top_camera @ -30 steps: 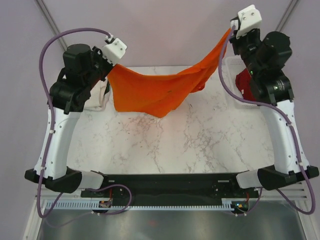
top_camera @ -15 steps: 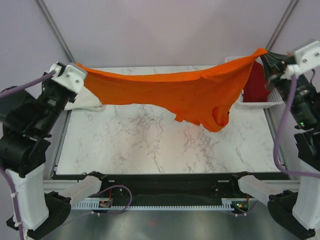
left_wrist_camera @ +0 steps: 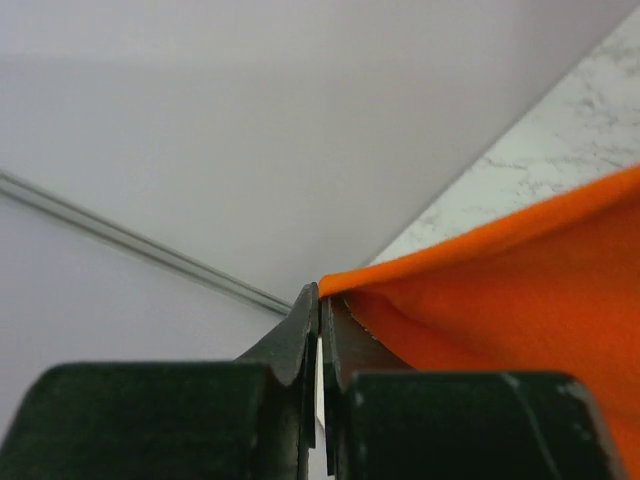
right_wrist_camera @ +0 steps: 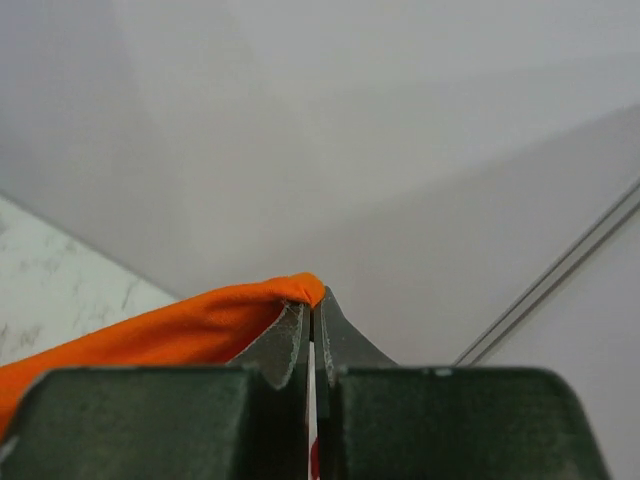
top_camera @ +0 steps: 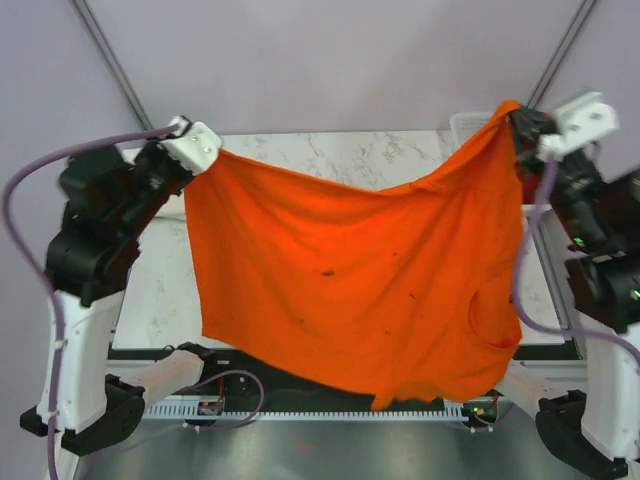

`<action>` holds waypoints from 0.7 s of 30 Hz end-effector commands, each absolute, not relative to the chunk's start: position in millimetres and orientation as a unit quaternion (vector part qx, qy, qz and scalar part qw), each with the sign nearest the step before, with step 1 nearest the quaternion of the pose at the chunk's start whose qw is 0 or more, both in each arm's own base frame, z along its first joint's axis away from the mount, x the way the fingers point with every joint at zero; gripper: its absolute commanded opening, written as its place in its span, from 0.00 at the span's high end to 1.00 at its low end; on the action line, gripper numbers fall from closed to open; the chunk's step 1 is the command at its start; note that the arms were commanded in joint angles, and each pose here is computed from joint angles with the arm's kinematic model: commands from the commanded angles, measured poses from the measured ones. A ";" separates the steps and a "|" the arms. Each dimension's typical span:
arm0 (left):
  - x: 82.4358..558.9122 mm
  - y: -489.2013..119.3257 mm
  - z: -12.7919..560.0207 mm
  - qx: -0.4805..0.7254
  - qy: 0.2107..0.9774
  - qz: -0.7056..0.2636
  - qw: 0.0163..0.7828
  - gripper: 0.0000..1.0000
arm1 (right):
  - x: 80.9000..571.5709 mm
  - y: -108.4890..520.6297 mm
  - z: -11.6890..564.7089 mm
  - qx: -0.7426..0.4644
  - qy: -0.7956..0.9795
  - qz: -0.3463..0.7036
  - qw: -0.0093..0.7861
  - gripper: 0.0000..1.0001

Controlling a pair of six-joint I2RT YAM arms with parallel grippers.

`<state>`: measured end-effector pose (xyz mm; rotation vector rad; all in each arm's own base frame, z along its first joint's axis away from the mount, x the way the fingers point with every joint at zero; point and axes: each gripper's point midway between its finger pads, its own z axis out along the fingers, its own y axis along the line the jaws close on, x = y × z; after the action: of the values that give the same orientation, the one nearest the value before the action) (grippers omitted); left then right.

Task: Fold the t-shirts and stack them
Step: Flatten the tshirt out

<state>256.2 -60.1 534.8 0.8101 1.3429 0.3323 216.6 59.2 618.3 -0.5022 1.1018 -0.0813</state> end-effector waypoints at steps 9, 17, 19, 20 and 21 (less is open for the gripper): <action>378.8 -99.3 237.1 0.482 0.753 0.089 0.439 0.98 | 414.1 97.4 329.8 -0.357 0.696 -0.066 0.619 1.00; 467.3 -67.0 109.4 0.430 0.830 0.081 0.347 0.98 | 537.1 72.0 162.8 -0.343 0.792 -0.085 0.497 1.00; 495.6 -54.8 115.8 0.403 0.837 0.089 0.359 0.98 | 562.4 62.5 146.7 -0.326 0.810 -0.083 0.481 1.00; 502.7 -52.3 96.2 0.402 0.845 0.084 0.342 0.98 | 591.2 63.4 144.0 -0.320 0.810 -0.082 0.485 1.00; 518.0 -50.9 106.4 0.397 0.842 0.089 0.355 0.98 | 599.2 63.6 135.3 -0.319 0.818 -0.076 0.473 1.00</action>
<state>463.6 -54.8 68.0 1.1643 2.2912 0.1869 545.1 69.0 93.5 -0.8838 2.1051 -0.1529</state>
